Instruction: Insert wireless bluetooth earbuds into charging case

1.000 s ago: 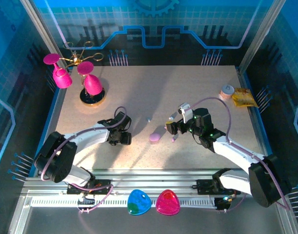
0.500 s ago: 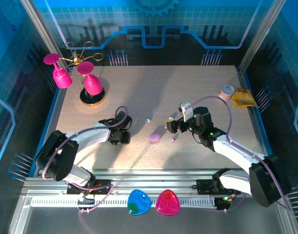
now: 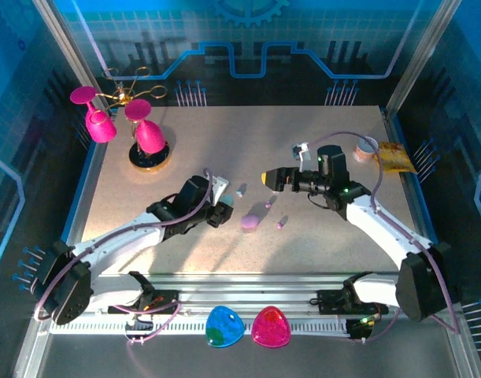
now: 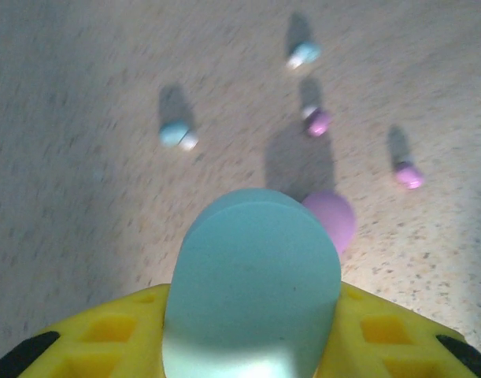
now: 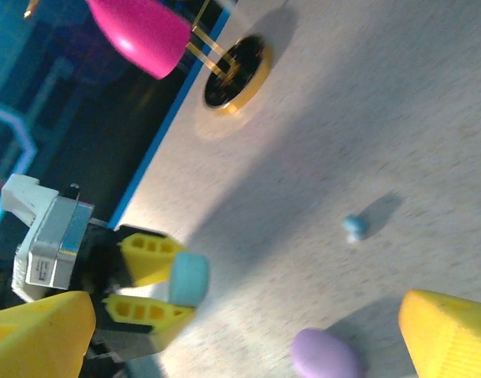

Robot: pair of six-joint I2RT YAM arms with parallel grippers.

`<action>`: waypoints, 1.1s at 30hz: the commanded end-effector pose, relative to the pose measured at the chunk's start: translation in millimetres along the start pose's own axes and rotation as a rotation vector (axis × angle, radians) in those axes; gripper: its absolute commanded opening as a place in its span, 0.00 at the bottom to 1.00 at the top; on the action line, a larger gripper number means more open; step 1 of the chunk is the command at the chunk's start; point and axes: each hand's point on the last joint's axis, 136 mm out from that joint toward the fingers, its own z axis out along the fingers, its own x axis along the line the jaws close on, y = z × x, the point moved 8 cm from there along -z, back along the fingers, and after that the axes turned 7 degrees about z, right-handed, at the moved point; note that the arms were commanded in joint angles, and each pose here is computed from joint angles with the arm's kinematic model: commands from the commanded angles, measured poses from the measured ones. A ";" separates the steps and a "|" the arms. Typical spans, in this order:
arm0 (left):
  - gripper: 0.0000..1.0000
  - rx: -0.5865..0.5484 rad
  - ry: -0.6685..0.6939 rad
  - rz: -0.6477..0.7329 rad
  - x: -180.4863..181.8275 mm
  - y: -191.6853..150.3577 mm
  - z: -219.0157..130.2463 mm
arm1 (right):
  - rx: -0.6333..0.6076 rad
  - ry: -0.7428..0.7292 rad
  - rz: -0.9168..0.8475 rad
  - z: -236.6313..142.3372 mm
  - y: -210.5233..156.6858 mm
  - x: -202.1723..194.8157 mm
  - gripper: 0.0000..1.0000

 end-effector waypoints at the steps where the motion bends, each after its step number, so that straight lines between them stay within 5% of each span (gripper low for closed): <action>1: 0.30 -0.202 -0.114 0.203 -17.3 20.0 -11.9 | 0.163 0.095 0.166 -0.5 -5.1 14.7 1.00; 10: 0.28 -0.319 -0.168 0.399 -35.7 36.8 -22.7 | 0.299 0.154 0.289 19.5 -19.5 22.4 0.83; 29: 0.28 -0.327 -0.175 0.448 -44.7 46.1 -23.3 | 0.424 0.171 0.292 52.7 -41.6 28.2 0.40; 33: 0.29 -0.338 -0.180 0.448 -45.7 47.6 -24.4 | 0.427 0.175 0.302 55.1 -43.1 25.8 0.24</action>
